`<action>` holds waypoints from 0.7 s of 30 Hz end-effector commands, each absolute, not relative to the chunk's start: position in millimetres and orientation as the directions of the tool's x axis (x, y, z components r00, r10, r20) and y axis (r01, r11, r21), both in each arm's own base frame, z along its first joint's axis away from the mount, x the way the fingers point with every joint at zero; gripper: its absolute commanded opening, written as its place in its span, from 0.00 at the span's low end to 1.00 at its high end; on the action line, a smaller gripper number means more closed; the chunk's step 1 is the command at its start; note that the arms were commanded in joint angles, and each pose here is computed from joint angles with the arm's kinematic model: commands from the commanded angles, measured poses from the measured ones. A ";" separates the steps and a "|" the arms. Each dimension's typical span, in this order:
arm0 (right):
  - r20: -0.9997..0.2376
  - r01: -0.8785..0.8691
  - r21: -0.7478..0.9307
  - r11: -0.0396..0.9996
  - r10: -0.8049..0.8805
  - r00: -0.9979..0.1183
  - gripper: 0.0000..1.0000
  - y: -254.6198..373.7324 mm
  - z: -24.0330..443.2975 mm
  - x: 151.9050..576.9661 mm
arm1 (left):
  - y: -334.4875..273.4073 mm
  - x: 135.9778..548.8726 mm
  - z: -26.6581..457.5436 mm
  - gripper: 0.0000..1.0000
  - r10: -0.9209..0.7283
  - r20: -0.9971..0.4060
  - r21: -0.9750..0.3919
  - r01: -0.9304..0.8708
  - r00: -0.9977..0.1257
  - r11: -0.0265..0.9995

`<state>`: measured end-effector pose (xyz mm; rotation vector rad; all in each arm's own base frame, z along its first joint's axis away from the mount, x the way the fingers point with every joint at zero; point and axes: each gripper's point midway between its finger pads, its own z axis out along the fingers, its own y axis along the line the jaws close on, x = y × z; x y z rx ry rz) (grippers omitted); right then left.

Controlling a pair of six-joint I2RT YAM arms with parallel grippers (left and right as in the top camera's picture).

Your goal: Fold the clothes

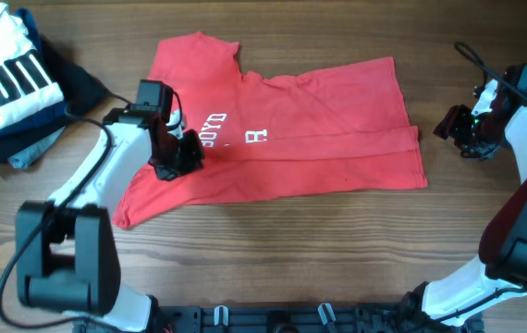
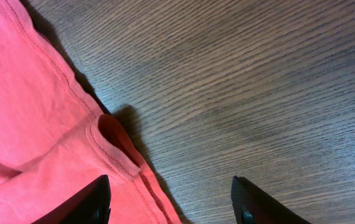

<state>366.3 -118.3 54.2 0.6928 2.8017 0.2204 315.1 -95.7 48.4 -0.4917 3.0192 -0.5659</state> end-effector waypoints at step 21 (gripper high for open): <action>-0.185 0.435 0.190 0.880 0.467 -0.865 0.62 -117.7 47.5 365.1 | -144.2 314.1 83.5 0.70 -0.197 -0.018 -0.542 -0.156 -0.980 0.826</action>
